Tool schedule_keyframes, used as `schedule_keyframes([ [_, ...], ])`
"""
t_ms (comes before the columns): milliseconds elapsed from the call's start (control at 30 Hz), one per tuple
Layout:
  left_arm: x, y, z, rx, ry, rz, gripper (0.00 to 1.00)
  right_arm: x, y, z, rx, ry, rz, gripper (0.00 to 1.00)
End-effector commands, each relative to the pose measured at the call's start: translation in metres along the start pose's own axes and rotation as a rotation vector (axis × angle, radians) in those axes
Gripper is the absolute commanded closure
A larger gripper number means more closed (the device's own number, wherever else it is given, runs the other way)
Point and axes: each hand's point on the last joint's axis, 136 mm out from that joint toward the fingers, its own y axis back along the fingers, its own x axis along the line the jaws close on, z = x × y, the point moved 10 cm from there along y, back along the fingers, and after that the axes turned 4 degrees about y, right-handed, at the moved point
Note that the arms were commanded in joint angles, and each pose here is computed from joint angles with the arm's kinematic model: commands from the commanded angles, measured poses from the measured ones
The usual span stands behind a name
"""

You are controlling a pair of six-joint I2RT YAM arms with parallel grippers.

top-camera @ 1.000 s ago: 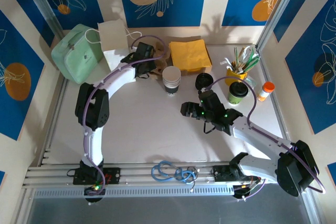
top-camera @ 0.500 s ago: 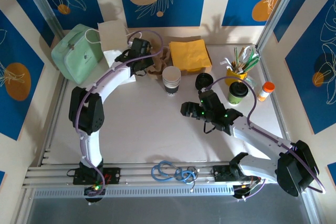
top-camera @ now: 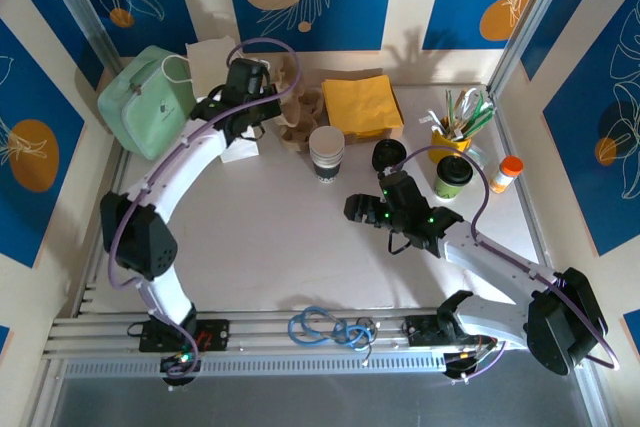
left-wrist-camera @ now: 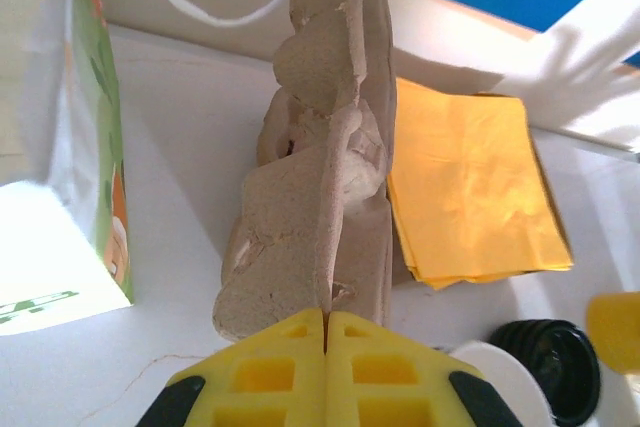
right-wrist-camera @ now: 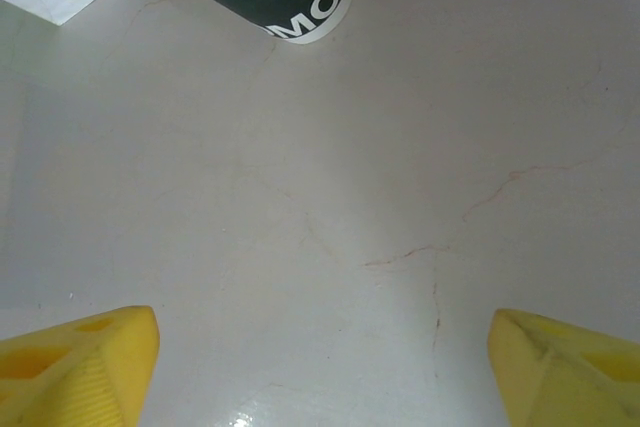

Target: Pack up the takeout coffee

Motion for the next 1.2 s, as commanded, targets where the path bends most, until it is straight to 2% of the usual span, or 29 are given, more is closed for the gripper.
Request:
schedule_keyframes([
  [0, 0.001, 0.038, 0.004, 0.009, -0.034, -0.044, 1.0, 0.003, 0.003, 0.009, -0.013, -0.022, 0.053, 0.14],
  [133, 0.005, 0.073, 0.002, 0.007, -0.031, -0.079, 1.0, 0.005, 0.01, 0.015, -0.015, -0.016, 0.09, 0.14],
  [300, 0.011, 0.115, -0.007, 0.04, -0.039, -0.145, 1.0, 0.018, 0.037, 0.036, -0.035, 0.074, 0.124, 0.14],
  [533, 0.015, 0.141, -0.031, 0.158, -0.032, -0.297, 1.0, 0.048, 0.087, 0.08, -0.033, 0.211, 0.199, 0.14],
  [667, 0.013, 0.145, -0.044, 0.22, -0.012, -0.428, 1.0, 0.069, 0.118, 0.102, -0.041, 0.268, 0.234, 0.14],
  [833, 0.014, 0.13, -0.064, 0.31, 0.018, -0.541, 1.0, 0.097, 0.133, 0.112, -0.01, 0.395, 0.254, 0.15],
  [1167, 0.0, 0.116, -0.081, 0.414, 0.012, -0.644, 1.0, 0.112, 0.104, 0.113, 0.073, 0.531, 0.171, 0.15],
])
